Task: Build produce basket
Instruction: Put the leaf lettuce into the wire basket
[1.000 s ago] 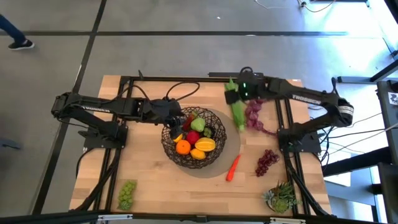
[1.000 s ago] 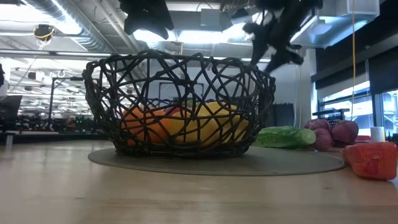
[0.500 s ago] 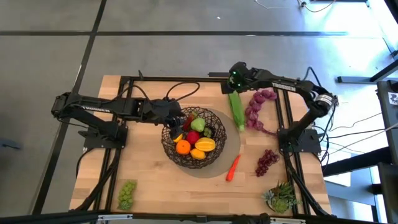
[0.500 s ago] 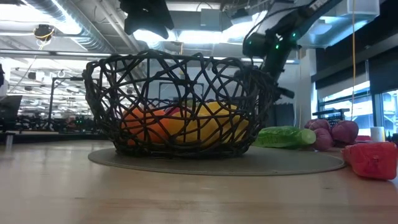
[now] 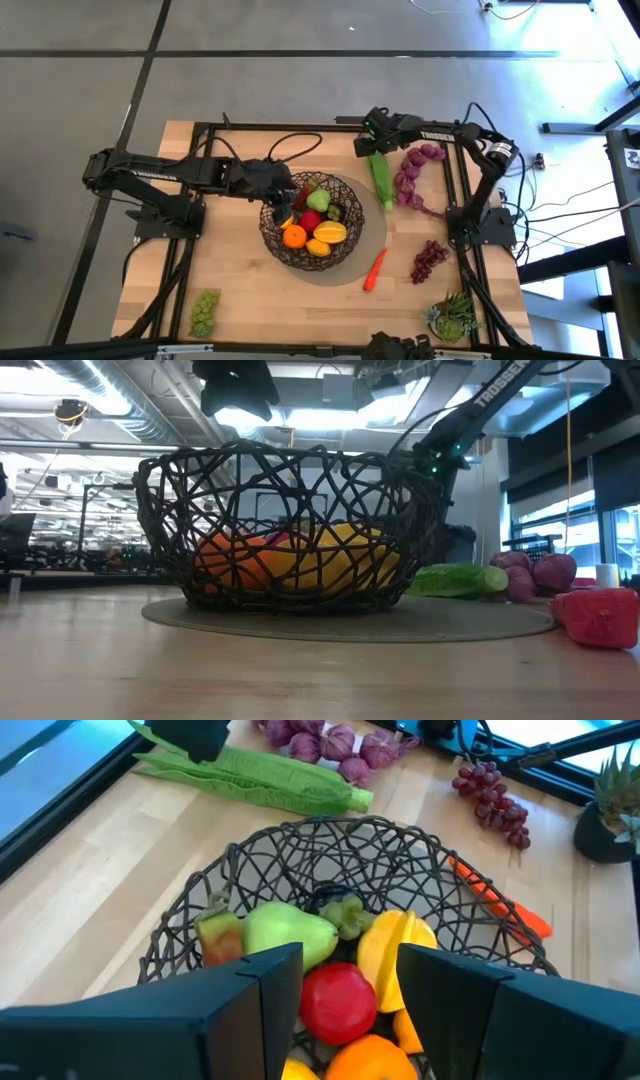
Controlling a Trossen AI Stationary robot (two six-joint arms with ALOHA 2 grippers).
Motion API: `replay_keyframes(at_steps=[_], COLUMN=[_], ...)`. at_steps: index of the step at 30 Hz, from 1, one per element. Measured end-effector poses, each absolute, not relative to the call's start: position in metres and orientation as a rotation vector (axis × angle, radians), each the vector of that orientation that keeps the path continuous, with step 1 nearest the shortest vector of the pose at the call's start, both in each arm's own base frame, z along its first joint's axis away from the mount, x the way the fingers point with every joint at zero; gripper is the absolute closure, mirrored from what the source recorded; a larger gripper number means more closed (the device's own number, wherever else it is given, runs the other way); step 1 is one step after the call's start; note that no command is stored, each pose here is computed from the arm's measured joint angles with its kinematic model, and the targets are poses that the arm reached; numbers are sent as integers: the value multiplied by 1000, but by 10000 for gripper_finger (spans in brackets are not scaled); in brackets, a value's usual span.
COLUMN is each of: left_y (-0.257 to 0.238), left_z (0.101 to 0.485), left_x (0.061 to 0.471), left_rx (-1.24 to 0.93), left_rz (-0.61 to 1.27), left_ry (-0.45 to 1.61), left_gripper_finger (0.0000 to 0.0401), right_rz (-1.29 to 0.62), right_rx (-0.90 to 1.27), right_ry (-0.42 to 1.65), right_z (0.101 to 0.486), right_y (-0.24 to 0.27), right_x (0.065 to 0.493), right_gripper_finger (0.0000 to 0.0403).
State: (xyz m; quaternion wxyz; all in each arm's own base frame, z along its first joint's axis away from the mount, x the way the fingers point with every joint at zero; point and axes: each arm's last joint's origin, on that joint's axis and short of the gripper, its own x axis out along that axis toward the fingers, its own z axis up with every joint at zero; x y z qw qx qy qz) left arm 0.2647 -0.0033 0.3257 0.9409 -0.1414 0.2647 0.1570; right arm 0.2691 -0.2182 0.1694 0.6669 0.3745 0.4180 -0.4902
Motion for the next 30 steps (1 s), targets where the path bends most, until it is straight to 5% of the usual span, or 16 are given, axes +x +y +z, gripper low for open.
replay_keyframes(at_steps=[10,14,21,30], left_y=[-4,-4,-4,-4], left_z=[326,326,326,326], left_x=[265,265,265,265], left_rx=[-288,-286,-286,-285], left_rz=[308,306,305,305], left_ry=[543,544,543,544], left_gripper_finger=[248,248,248,248], right_rz=[-1100,-1077,-1044,-963], right_rx=[848,824,782,718], right_ry=[1029,1042,1058,1090], right_z=[144,144,145,153], right_y=[-221,-221,-221,-220], right_x=[273,273,273,280], right_gripper_finger=[208,252,388,399])
